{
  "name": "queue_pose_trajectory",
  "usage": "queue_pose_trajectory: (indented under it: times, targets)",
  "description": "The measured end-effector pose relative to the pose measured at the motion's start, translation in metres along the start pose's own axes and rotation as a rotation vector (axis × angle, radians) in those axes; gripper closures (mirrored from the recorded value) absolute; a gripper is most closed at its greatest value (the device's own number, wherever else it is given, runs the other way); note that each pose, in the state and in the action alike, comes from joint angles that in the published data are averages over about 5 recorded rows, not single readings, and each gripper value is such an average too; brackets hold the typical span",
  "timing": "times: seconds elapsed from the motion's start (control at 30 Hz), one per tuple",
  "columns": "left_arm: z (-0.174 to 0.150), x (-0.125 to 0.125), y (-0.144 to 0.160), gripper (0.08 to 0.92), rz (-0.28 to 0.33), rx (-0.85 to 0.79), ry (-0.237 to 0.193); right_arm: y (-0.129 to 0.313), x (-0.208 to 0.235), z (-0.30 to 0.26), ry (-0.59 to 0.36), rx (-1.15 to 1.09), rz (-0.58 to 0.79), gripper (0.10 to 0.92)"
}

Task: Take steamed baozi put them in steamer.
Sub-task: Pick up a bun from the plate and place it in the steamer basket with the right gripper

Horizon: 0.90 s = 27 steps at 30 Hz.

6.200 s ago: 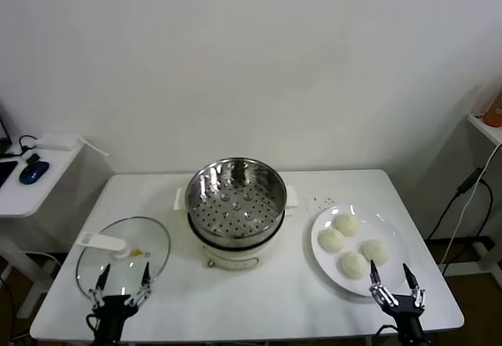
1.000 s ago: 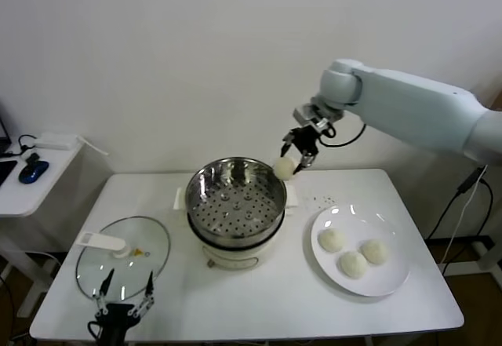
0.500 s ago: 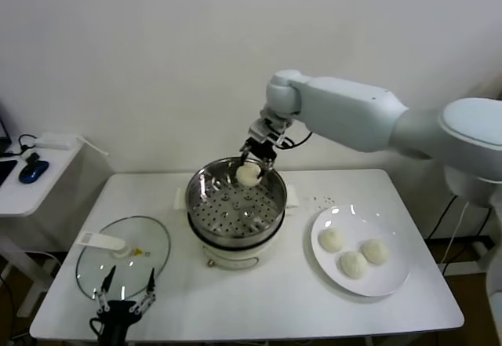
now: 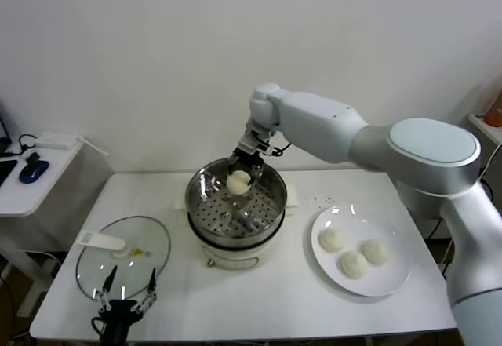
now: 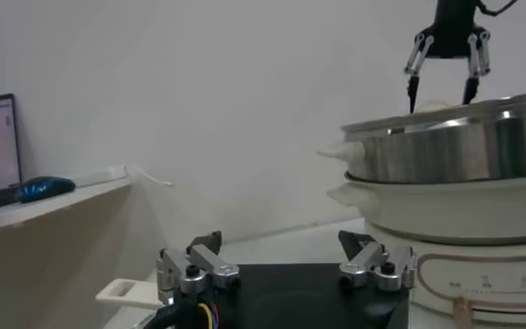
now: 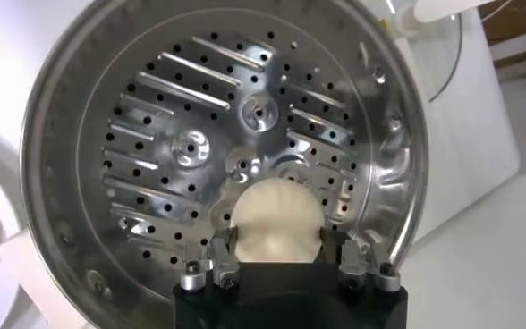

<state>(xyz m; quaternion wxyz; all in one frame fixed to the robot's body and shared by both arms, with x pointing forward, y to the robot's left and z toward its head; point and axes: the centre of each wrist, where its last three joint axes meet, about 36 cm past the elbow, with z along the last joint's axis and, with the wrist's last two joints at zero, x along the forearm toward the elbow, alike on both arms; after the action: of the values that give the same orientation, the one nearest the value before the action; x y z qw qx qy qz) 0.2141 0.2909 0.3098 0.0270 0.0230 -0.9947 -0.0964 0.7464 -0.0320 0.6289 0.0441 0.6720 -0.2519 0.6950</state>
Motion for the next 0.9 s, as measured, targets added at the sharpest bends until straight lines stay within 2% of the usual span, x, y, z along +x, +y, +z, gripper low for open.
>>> queue_pose_trajectory:
  times: [0.53, 0.73, 0.9]
  targets:
    - [0.001, -0.001, 0.0, 0.177, 0.001, 0.001, -0.001, -0.009, -0.013, 0.006, 0.002, 0.03, 0.004, 0.331]
    - [0.002, -0.001, 0.0, 0.177, 0.003, -0.004, -0.003, -0.01, -0.008, 0.008, 0.003, 0.026, 0.013, 0.229]
    - [0.0, -0.001, 0.003, 0.177, 0.002, -0.009, -0.002, -0.008, 0.017, 0.013, 0.014, -0.007, -0.007, 0.201]
